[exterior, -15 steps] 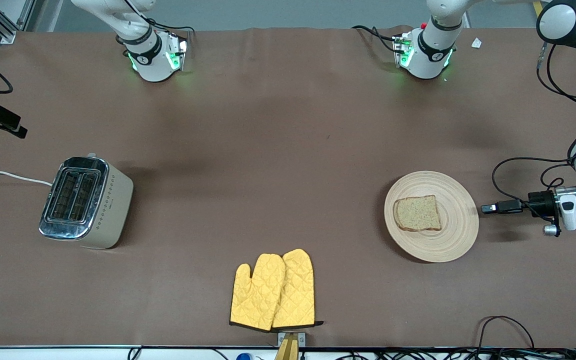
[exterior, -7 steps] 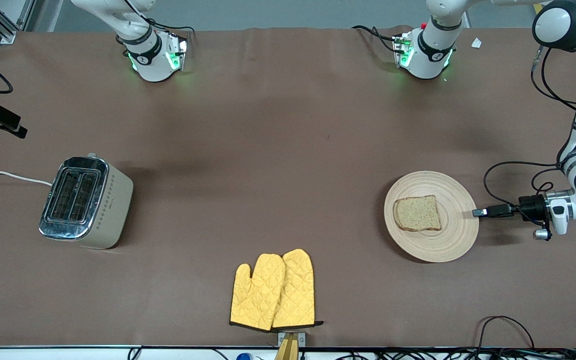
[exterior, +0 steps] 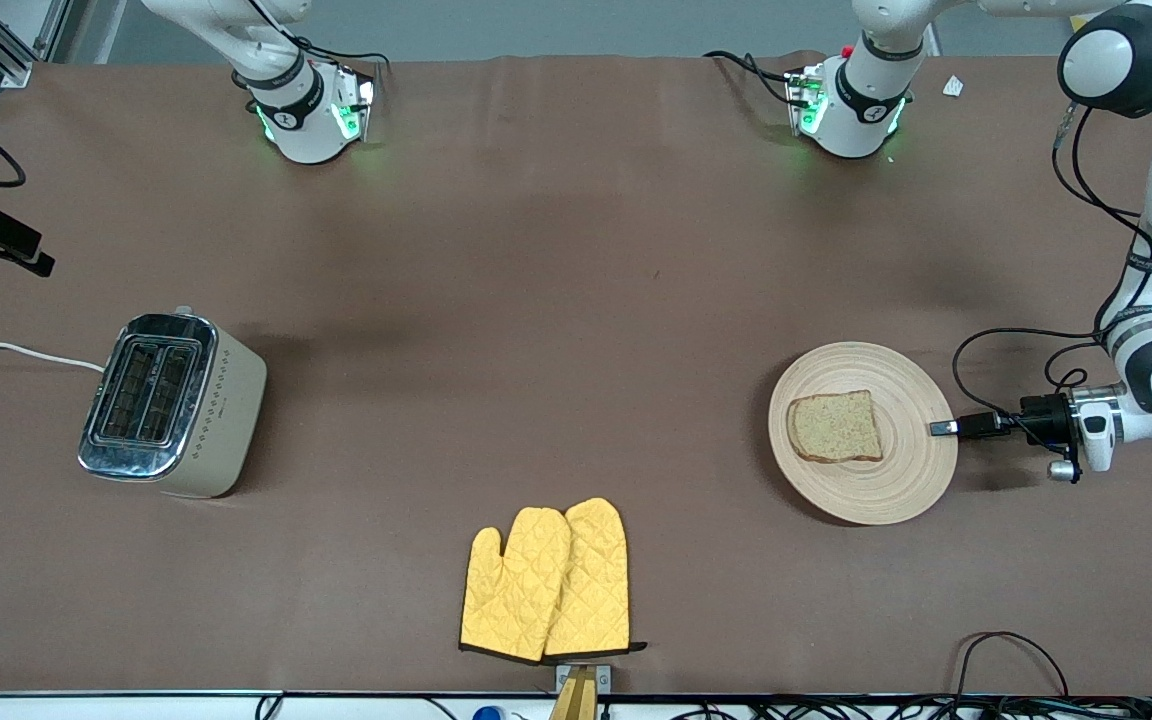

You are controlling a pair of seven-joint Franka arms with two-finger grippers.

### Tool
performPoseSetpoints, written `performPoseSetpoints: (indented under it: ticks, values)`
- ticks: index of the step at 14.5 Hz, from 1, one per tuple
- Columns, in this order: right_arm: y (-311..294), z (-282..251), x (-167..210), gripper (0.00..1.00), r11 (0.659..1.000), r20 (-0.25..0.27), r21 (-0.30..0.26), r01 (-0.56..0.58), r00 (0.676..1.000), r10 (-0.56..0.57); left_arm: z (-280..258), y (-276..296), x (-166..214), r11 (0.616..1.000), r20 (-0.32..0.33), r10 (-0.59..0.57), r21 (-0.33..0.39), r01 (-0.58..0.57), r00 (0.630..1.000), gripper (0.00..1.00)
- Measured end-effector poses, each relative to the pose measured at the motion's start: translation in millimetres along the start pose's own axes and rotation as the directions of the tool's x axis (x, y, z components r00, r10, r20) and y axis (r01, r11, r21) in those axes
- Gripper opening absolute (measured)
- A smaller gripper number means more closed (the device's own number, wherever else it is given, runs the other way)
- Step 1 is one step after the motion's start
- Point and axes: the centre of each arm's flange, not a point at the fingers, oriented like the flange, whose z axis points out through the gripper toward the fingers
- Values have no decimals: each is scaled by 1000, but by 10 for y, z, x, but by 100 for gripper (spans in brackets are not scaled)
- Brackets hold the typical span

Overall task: Move plate and put bread in toaster
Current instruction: 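Lower the left gripper and grip the rim of the wooden plate, then slide the wooden plate with the left gripper toward the table's middle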

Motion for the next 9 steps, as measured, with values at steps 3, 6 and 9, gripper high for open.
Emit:
performPoseSetpoints:
  ticks: [3,6,9]
  values:
    - [0,0,0,100,1000,0,0,0,1000,0,-3,50,14,1000,-2,20,-22,-20,1000,11]
    - [0,0,0,100,1000,0,0,0,1000,0,49,115,43,999,2,36,-32,-36,999,10]
    - [0,0,0,100,1000,0,0,0,1000,0,283,373,157,995,14,81,-54,-81,997,10]
